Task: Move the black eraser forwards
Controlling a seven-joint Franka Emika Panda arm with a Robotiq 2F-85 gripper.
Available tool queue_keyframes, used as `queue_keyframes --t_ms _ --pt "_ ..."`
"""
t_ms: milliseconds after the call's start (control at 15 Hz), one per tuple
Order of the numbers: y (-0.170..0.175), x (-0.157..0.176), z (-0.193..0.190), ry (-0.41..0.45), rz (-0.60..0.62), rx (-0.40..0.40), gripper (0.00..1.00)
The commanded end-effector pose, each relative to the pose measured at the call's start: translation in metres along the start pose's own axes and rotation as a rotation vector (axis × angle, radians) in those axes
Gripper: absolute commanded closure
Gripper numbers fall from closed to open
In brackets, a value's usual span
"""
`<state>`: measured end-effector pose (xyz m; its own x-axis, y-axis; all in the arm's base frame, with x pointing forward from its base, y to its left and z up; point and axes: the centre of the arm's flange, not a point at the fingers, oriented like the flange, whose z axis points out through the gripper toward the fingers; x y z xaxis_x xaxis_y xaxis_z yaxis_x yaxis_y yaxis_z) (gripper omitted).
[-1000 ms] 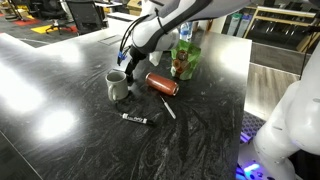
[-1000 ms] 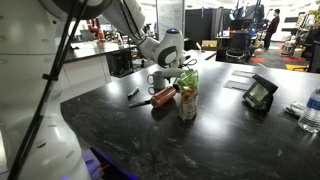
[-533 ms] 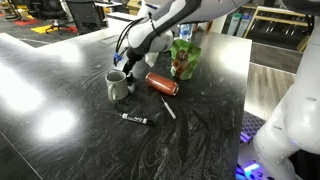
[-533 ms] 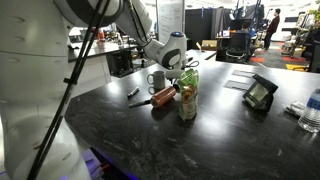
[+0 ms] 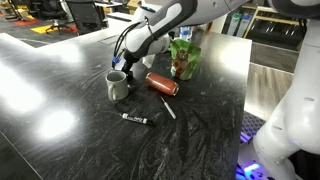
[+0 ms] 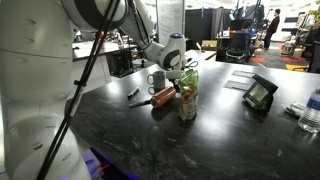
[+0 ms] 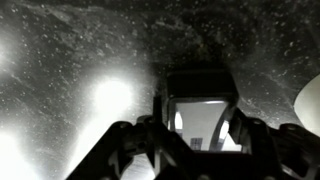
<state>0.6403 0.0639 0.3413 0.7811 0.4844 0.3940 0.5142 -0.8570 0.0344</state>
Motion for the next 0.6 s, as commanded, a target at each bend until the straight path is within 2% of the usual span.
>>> queue_keyframes --t_ms 0,267,533 --pt "0.002 0.002 0.001 -0.006 -0.002 -0.007 0.69" --pt "-0.005 -0.001 -0.015 -0.002 0.034 -0.005 0.71" --pt "-0.017 -0.005 -0.050 0.038 0.081 -0.021 0.71"
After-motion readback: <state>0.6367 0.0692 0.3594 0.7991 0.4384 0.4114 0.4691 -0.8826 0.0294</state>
